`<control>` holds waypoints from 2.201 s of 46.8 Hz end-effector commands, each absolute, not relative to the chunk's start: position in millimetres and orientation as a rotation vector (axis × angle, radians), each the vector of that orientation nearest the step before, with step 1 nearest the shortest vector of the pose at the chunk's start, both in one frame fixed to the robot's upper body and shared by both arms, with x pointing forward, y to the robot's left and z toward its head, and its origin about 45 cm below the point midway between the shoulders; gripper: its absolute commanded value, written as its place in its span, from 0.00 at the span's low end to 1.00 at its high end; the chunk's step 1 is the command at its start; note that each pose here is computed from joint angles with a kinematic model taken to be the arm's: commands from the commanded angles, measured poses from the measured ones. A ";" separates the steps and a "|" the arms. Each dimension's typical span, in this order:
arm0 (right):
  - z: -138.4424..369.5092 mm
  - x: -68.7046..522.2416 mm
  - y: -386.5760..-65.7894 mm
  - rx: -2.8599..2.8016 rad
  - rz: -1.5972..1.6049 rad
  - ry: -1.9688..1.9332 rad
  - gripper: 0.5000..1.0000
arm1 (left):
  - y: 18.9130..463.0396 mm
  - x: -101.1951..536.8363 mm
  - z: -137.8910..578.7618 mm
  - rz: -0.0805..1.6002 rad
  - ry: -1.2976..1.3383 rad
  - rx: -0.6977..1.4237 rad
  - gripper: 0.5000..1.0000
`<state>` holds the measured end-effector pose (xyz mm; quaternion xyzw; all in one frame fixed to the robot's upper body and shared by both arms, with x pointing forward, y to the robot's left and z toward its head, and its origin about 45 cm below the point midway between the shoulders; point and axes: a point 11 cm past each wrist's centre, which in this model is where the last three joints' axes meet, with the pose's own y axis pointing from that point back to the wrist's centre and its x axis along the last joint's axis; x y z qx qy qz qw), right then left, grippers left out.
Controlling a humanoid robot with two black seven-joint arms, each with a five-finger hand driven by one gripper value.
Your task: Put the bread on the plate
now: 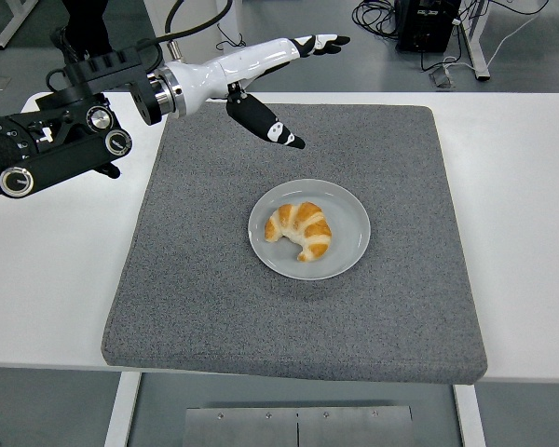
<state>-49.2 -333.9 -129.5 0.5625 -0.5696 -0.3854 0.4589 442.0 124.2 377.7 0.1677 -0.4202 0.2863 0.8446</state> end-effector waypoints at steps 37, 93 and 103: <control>-129.5 -49.2 -334.0 1.385 -0.949 -1.403 1.00 | 218.2 494.1 375.1 1.089 -0.215 -0.005 0.97; -129.5 -49.2 -334.0 1.385 -0.949 -1.403 1.00 | 266.8 507.0 256.6 1.259 0.293 -0.280 0.97; -129.5 -49.2 -334.0 1.385 -0.949 -1.403 1.00 | 269.5 507.1 257.7 1.265 0.285 -0.284 0.97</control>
